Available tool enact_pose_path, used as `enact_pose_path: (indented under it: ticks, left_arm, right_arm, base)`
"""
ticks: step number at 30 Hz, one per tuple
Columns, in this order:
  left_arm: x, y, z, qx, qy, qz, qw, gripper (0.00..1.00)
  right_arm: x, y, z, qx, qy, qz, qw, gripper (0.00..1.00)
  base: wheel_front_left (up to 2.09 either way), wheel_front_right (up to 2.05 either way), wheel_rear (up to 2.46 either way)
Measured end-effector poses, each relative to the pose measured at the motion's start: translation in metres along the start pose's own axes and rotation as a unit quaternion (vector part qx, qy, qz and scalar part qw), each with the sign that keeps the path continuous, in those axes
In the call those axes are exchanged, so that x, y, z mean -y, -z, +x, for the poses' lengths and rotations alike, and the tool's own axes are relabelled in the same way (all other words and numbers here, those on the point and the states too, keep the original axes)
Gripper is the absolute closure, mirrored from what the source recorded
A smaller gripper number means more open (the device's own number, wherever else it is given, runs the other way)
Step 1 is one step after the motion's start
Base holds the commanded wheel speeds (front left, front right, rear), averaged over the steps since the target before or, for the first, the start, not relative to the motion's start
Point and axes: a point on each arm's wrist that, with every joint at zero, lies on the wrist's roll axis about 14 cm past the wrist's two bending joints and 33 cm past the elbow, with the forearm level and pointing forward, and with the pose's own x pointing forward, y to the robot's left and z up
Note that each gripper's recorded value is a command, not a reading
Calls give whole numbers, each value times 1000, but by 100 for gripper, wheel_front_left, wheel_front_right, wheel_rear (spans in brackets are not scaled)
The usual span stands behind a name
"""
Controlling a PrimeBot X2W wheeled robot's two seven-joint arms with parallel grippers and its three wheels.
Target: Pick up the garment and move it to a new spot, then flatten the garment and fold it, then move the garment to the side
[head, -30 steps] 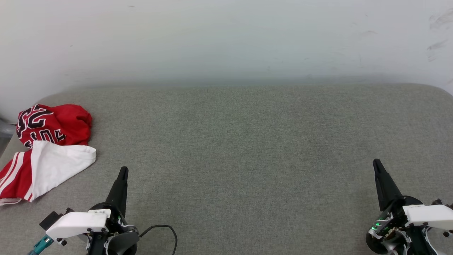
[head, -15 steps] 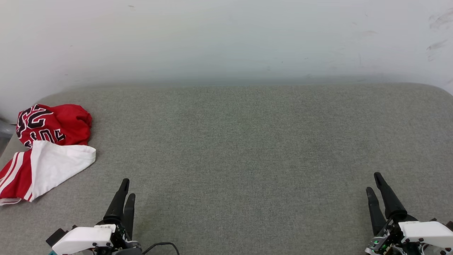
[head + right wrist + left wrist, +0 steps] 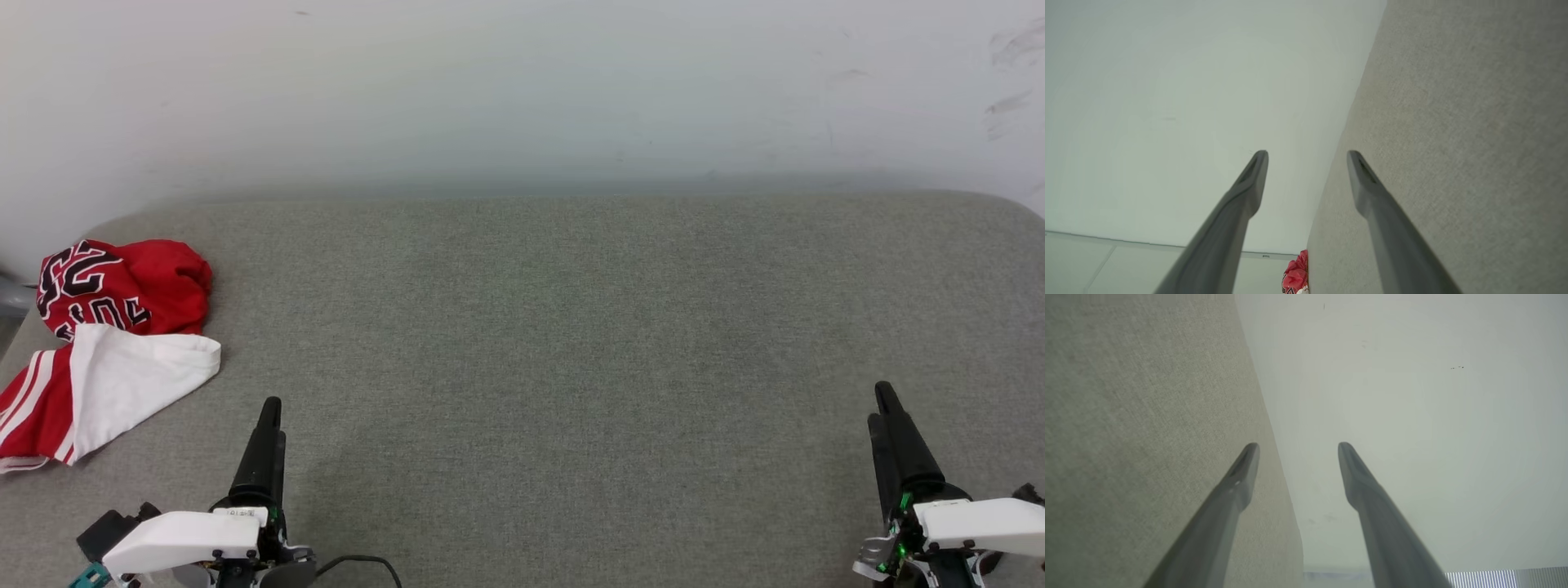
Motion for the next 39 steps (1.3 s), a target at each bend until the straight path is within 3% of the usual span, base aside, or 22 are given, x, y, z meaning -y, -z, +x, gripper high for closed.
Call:
enact_pose_path:
  ticks: [8,15,39]
  left_arm:
    - [12,-5,2,13,5,76,997,0]
    - [18,-4,2,20,3,148,989,0]
    - [34,4,-1,43,14,348,936,0]
  right_arm:
    - [-13,-6,1,15,-19,-76,997,0]
    - [-26,-5,2,20,-38,-162,986,0]
    - [-44,8,-2,25,-75,-365,928,0]
  base:
    - [0,0,0]
    - [0,0,0]
    - [0,0,0]
